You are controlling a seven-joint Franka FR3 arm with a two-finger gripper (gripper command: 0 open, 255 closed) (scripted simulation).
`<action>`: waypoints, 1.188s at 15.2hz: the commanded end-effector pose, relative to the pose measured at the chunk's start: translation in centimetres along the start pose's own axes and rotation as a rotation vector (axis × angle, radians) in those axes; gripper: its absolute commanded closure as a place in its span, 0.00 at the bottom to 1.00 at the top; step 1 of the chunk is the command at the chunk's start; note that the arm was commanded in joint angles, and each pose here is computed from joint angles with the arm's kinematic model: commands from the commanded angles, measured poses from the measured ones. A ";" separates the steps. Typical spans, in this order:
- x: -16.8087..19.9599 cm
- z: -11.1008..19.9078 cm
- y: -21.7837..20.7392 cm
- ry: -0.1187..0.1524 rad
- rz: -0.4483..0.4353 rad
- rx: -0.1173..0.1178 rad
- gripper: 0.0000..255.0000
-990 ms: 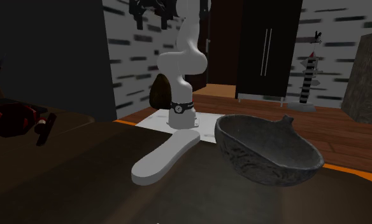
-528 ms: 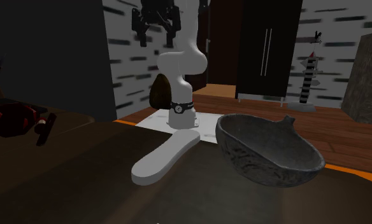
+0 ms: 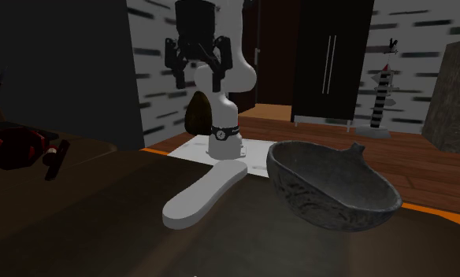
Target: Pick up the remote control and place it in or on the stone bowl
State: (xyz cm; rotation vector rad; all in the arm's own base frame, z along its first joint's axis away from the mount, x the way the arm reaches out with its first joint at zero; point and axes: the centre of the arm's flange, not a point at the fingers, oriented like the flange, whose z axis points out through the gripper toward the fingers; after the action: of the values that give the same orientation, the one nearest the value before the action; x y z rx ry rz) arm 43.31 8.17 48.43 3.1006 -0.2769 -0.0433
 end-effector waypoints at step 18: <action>10.3 13.5 -9.5 0.021 0.031 0.019 0.00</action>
State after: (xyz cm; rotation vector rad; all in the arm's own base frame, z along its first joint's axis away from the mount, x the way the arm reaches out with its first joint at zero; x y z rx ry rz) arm 54.82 15.32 34.97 3.1125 -0.3271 -0.0077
